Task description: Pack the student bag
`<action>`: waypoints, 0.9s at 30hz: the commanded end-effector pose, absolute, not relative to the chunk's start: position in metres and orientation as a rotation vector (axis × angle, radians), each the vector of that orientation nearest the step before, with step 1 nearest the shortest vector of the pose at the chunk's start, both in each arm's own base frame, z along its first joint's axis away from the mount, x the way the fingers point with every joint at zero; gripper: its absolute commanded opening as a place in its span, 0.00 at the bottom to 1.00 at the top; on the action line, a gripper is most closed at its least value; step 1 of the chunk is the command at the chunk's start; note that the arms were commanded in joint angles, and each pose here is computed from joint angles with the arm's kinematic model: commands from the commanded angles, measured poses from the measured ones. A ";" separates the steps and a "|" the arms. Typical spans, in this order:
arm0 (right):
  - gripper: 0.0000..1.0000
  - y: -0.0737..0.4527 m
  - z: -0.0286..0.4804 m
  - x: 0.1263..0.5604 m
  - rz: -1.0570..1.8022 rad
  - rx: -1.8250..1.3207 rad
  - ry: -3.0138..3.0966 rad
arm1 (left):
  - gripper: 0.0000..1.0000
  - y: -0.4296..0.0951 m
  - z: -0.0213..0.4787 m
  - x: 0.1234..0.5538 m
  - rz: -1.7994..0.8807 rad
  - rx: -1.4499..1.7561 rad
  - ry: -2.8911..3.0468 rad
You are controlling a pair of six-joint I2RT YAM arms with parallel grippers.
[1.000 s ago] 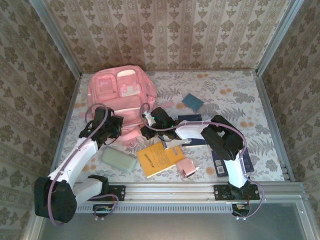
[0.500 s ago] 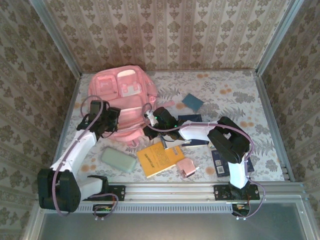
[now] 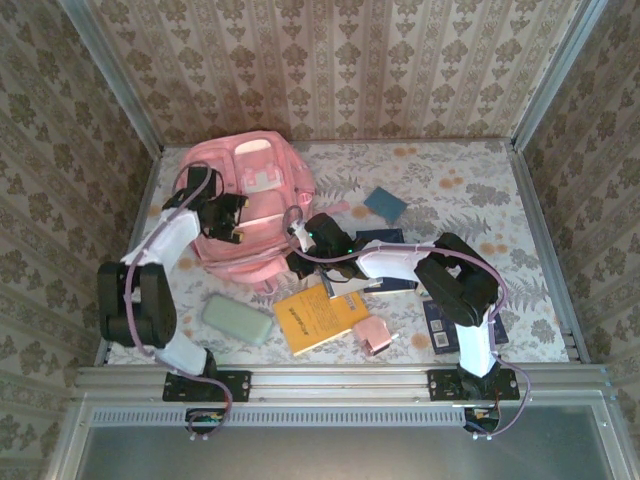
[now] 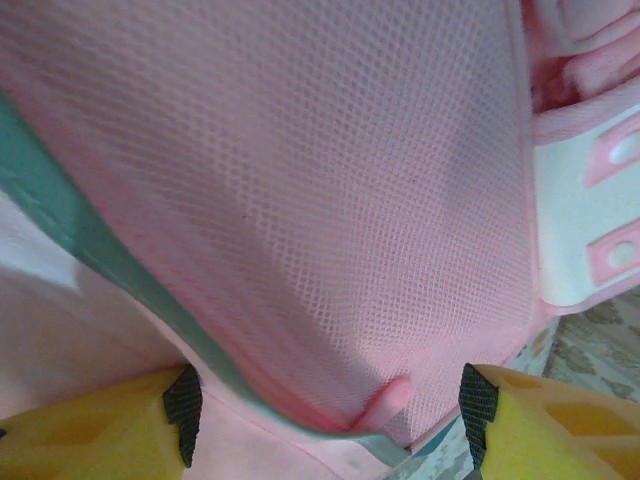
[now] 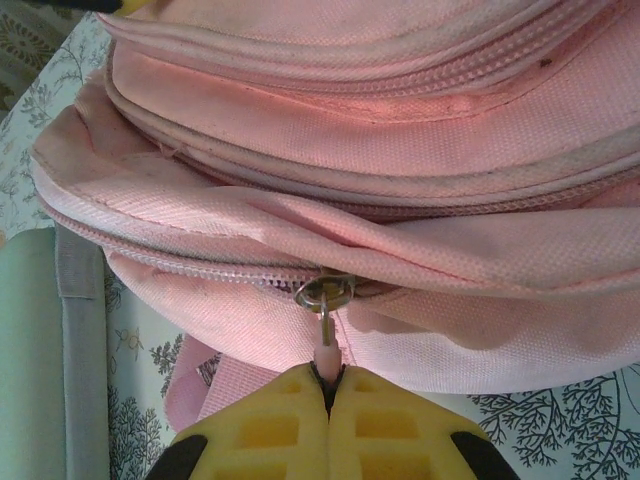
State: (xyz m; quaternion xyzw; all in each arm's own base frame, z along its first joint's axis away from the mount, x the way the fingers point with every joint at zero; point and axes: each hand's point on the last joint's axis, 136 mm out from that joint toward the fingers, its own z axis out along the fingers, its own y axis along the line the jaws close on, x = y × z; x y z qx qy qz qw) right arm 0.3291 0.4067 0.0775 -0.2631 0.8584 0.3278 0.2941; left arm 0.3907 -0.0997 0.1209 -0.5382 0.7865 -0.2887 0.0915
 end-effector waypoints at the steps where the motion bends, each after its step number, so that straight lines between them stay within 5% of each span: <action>1: 0.00 0.408 0.073 0.333 0.825 -0.720 2.293 | 0.72 -0.111 0.116 0.383 -0.890 -1.642 2.442; 9: 0.00 0.403 0.068 0.337 0.743 -0.741 2.306 | 0.63 -0.106 0.091 0.369 -0.749 -1.766 2.515; 21: 0.00 0.403 0.063 0.335 0.597 -0.810 2.290 | 0.65 -0.091 0.068 0.356 -0.499 -1.848 2.601; 27: 0.00 0.402 0.060 0.334 0.584 -0.814 2.291 | 0.51 -0.098 0.050 0.364 -0.514 -1.848 2.635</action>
